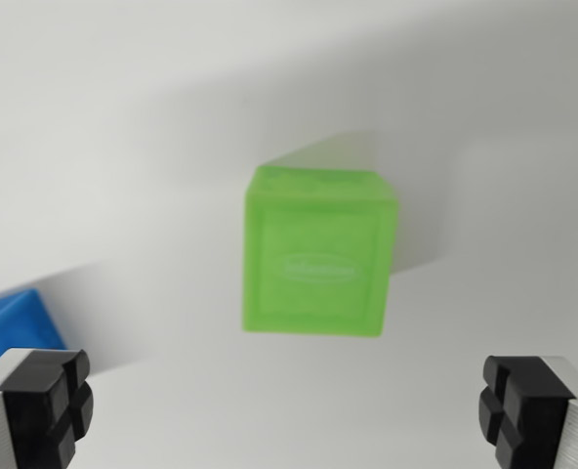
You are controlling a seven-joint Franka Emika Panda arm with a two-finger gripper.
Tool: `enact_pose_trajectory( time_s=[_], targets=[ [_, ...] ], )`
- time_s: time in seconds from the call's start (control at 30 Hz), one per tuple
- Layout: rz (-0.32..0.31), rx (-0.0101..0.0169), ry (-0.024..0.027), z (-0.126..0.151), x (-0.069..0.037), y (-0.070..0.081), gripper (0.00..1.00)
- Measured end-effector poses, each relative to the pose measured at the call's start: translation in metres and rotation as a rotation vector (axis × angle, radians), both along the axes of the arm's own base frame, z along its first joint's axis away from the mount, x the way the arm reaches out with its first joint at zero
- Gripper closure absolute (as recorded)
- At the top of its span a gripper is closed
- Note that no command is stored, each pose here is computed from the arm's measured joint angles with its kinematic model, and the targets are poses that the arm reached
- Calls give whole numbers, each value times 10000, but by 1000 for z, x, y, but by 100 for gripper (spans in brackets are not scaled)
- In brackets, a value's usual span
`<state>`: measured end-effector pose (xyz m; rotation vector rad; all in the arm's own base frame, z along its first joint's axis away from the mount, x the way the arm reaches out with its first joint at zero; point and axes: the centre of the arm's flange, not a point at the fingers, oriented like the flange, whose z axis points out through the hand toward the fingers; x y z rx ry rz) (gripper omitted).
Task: Stack cube
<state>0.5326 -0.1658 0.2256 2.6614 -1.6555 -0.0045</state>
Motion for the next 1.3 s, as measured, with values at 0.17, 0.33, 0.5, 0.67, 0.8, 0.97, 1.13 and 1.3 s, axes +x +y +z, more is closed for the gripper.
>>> enact_pose_trajectory(
  time_s=[0.17,0.33,0.5,0.67,0.8,0.97,1.13,1.3],
  targets=[
    [-147,16,3,-20,-4,-9,0],
    [-121,27,0,-40,-4,-7,0],
    [-108,24,28,-63,-4,-7,0],
    [-121,22,16,-81,-4,-8,0],
    [-117,19,13,-92,-4,-7,0],
    [-105,21,20,-104,-4,-7,0],
    [-111,22,1,-110,-4,-7,0],
    [-113,24,-11,-110,-4,-7,100]
  ],
)
